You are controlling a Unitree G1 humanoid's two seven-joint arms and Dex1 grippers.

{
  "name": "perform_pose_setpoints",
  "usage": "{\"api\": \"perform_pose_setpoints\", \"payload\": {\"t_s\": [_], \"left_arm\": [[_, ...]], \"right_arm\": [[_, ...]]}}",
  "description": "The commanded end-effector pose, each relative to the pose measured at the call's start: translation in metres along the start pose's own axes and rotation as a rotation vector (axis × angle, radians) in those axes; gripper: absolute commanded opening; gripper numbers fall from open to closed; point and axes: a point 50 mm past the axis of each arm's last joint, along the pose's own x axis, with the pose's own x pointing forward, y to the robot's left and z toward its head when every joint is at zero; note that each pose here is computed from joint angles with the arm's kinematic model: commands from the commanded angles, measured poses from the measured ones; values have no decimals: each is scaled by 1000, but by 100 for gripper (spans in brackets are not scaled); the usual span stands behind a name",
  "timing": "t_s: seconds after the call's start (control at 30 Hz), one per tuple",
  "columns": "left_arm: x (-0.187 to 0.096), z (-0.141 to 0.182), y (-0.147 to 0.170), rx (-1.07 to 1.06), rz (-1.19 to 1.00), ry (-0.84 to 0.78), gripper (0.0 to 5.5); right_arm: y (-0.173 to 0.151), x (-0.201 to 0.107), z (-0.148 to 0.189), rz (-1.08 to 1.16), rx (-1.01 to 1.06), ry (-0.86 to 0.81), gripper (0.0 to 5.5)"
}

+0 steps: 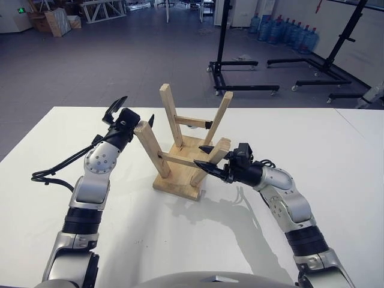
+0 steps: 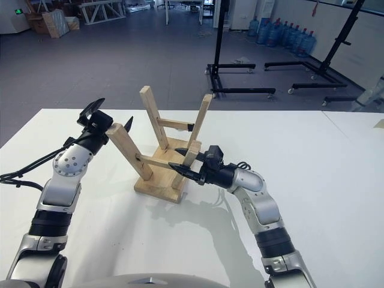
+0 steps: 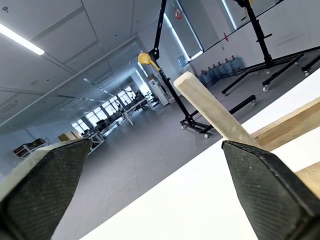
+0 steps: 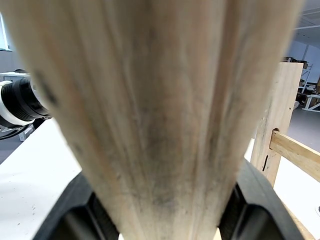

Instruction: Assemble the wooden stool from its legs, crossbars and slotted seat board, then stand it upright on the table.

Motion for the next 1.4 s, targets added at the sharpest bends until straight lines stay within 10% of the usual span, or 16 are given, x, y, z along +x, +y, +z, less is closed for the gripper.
{"api": "perform_pose_setpoints", "payload": {"t_s": [0.03,0.6,0.93,1.4], "left_arm": [[1,8,-45,-29,-170,-34,481],[-3,10,-53,-12,-201,-49,481],[0,8,-51,-55,-197,-41,481],[30,10,46,-196,-60,-67,540]], "right_arm": [[10,19,-18,18,67,69,206],[24,57,-21,83,-70,323,206],[15,57,-10,-9,23,200,206],[-6,20,-5,-94,155,184,436]]}}
